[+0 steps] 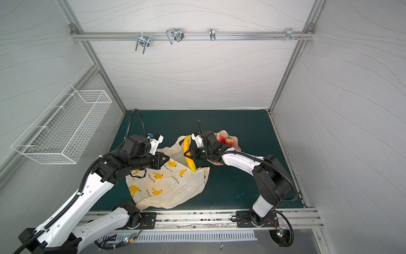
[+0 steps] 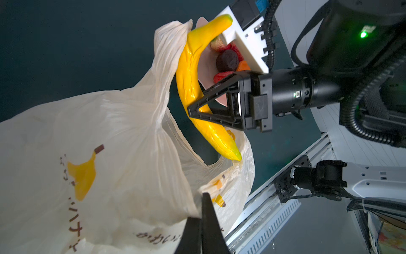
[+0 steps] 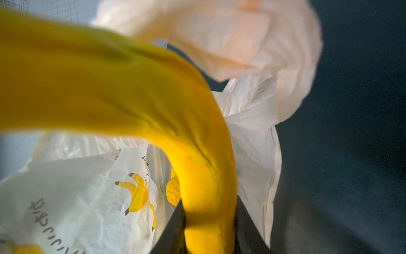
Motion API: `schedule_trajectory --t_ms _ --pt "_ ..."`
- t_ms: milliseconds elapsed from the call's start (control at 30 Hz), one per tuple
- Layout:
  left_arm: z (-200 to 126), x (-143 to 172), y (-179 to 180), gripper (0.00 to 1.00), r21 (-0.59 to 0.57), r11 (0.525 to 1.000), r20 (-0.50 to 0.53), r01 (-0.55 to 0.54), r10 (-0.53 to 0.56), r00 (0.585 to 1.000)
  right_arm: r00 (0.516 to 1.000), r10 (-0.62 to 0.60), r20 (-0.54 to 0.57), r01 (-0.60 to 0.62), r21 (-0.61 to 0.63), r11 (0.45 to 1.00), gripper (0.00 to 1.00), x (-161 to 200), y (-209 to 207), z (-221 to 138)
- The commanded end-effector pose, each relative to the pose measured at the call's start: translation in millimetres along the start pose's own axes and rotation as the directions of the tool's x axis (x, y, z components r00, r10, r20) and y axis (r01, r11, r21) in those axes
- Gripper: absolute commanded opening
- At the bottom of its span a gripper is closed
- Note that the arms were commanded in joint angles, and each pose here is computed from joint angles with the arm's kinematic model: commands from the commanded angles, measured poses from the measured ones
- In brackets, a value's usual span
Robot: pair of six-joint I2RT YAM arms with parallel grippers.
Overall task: Place the fruits into the plastic bag
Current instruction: Place the fruit in the plastic bag.
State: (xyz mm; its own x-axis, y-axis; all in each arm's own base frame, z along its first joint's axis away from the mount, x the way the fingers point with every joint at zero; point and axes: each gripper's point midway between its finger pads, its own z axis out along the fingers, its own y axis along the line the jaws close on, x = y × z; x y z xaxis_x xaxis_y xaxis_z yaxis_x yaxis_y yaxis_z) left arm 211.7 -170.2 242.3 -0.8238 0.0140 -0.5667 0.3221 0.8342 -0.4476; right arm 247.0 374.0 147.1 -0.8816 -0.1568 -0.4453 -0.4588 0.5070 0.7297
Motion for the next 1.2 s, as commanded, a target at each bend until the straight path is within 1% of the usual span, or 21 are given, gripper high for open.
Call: schedule_trajectory --t_ms 0,167,333,567,700,1033,1167 --pt "-2.6 -20.7 -4.7 0.00 -0.004 1.000 0.068 0.002 -0.001 0.998 1.000 -0.016 -0.016 0.016 -0.016 1.000 0.22 22.1 8.1 -7.5" --pt "1.9 -27.9 -9.4 0.00 0.021 1.000 0.085 0.000 -0.001 0.996 0.999 0.013 -0.038 -0.014 -0.012 1.000 0.22 50.8 3.0 -14.9" --pt "10.1 -30.5 -14.5 0.00 0.049 0.999 0.067 0.009 -0.013 0.998 0.994 0.039 -0.104 -0.044 -0.043 0.998 0.23 68.7 7.1 -9.5" --pt "15.4 -30.0 -17.2 0.00 0.066 0.998 0.055 0.020 -0.024 0.998 0.986 0.097 -0.132 -0.108 -0.075 0.991 0.23 67.7 10.4 4.5" --pt "17.6 -28.3 -19.7 0.00 0.073 0.997 0.045 0.016 -0.019 0.999 0.978 0.131 -0.160 -0.149 -0.105 0.983 0.24 66.4 16.5 19.1" --pt "25.6 -20.8 -16.1 0.00 0.062 0.998 0.013 0.010 -0.011 1.000 0.957 0.164 -0.239 -0.214 -0.198 0.957 0.27 71.6 48.5 52.5" --pt "27.0 -17.7 -14.8 0.00 0.056 0.998 -0.003 0.002 -0.002 1.000 0.945 0.187 -0.267 -0.248 -0.217 0.944 0.28 70.3 55.7 60.0"
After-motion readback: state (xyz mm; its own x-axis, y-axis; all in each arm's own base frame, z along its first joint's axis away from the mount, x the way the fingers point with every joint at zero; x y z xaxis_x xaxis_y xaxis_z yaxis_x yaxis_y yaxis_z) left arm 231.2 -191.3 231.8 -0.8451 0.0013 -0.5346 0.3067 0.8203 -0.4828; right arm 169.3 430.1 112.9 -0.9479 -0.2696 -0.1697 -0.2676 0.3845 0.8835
